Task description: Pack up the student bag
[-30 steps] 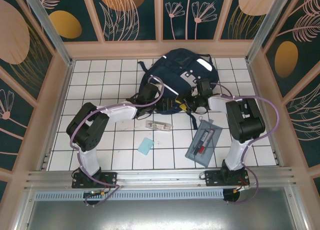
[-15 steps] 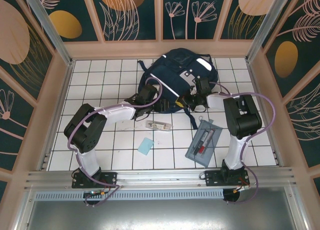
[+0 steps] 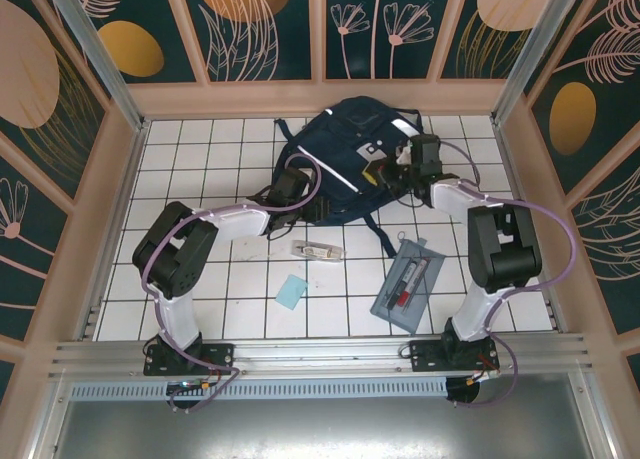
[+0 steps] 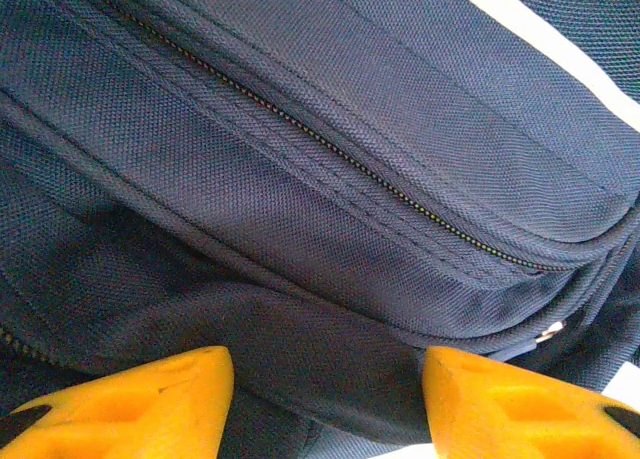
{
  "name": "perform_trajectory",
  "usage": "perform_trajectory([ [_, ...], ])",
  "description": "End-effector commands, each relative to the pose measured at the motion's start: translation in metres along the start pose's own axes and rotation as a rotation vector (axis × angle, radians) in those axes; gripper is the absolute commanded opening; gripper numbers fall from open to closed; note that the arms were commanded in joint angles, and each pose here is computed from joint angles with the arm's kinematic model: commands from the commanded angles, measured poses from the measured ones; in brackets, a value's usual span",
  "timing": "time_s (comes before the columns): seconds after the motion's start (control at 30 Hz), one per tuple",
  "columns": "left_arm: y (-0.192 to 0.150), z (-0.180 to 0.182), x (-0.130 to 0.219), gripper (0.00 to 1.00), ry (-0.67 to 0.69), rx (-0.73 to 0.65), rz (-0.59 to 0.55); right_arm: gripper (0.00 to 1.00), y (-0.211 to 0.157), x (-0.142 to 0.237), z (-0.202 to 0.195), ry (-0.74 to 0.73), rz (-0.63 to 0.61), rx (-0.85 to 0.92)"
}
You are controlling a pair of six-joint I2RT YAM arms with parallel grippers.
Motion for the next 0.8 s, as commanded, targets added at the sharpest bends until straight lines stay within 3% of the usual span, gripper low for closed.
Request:
perform_trajectory([
  [0.0, -0.031, 0.033, -0.013, 0.55, 0.12, 0.017, 0.11, 0.0, 0.004, 0.008, 0.024, 0.043, -0.052, 0.088],
  [0.07, -0.029, 0.031, -0.011, 0.55, 0.114, 0.014, 0.106, 0.0, 0.001, 0.008, 0.026, 0.037, -0.053, 0.136],
  [0.17, -0.018, 0.024, -0.004, 0.56, 0.085, 0.017, 0.097, 0.01, -0.006, -0.003, 0.028, -0.088, -0.021, 0.245],
  [0.27, 0.0, 0.009, 0.012, 0.59, 0.031, 0.026, 0.083, 0.26, -0.018, -0.018, 0.034, -0.217, 0.003, 0.402],
  [0.43, 0.03, 0.0, 0.055, 0.83, 0.021, 0.068, -0.022, 0.4, -0.035, -0.044, 0.042, -0.336, 0.057, 0.571],
  [0.6, 0.031, 0.014, 0.065, 0.79, 0.057, 0.109, -0.053, 0.5, -0.049, -0.067, 0.049, -0.378, 0.098, 0.685],
  [0.77, 0.014, 0.043, 0.056, 0.59, 0.036, 0.228, -0.033, 0.54, -0.054, -0.09, 0.05, -0.505, 0.108, 0.792],
])
Point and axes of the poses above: each hand's point on the last joint's axis, 136 mm out from that joint toward the fingers, its own x axis back along the fingers, its own z axis along the line the jaws close on, y = z × x, the point moved 8 cm from there along x, back along the fingers, and after that the axes turned 4 degrees about -x, right-handed, at the moved point
